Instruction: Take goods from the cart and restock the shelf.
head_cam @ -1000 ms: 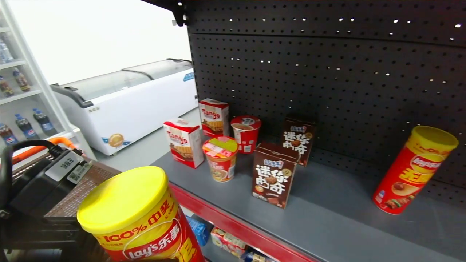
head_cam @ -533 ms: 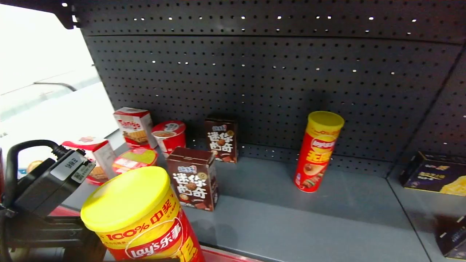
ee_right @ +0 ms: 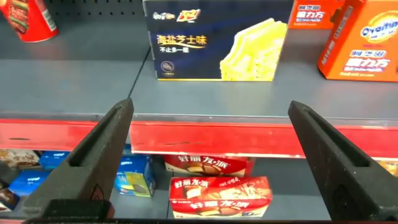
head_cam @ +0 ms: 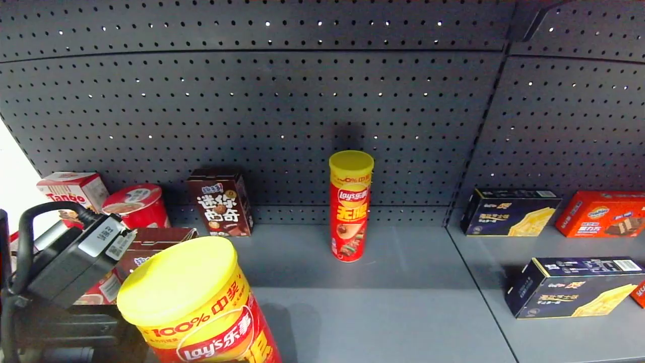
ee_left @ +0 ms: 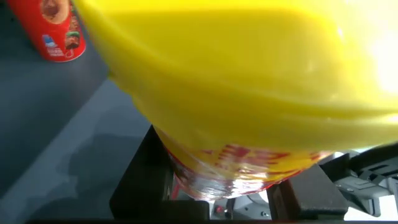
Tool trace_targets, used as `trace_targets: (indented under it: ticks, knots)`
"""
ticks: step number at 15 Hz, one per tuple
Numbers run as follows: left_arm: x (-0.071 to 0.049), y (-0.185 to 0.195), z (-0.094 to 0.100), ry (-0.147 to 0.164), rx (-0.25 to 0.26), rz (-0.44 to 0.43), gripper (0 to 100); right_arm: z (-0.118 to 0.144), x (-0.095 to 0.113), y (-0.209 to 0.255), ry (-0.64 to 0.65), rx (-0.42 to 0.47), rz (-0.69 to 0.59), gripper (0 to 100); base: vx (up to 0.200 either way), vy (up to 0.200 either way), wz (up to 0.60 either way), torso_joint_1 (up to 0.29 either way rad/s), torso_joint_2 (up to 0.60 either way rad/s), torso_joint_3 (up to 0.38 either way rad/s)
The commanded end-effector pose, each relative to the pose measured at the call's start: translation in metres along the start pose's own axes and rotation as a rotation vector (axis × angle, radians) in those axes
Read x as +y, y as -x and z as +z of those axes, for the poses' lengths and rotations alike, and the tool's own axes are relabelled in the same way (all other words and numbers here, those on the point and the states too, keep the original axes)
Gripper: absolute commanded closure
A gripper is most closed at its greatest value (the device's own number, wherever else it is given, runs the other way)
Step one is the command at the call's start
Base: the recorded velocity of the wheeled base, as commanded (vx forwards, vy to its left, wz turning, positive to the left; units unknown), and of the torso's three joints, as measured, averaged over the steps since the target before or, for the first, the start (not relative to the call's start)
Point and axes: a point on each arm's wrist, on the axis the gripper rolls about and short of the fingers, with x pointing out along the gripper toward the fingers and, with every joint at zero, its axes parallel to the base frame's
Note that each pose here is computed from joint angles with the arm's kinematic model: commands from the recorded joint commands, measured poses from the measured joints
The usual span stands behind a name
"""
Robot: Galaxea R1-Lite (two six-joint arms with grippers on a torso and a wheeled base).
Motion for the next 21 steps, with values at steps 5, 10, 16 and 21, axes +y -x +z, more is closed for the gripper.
trace_targets:
  ticks: [5,10,16,21]
  knots:
    - [-0.001,0.001,-0.006,0.012,0.013,0.018,100,0.0,0.0,0.0,0.006,0.004,-0.017,0,0.0,0.0,0.0,0.0,0.0,0.0]
    - [-0.001,0.001,-0.003,0.003,0.006,0.027,100,0.1,0.0,-0.011,-0.304,-0.035,0.013,0,0.0,0.0,0.0,0.0,0.0,0.0]
    - [0.002,-0.005,0.0,0.004,0.018,0.016,100,0.155,0.009,-0.049,-0.075,0.05,0.368,0,0.0,0.0,0.0,0.0,0.0,0.0]
    - [0.001,-0.005,0.002,-0.007,0.01,0.013,100,0.173,0.041,-0.111,0.031,0.208,0.621,0,0.0,0.0,0.0,0.0,0.0,0.0]
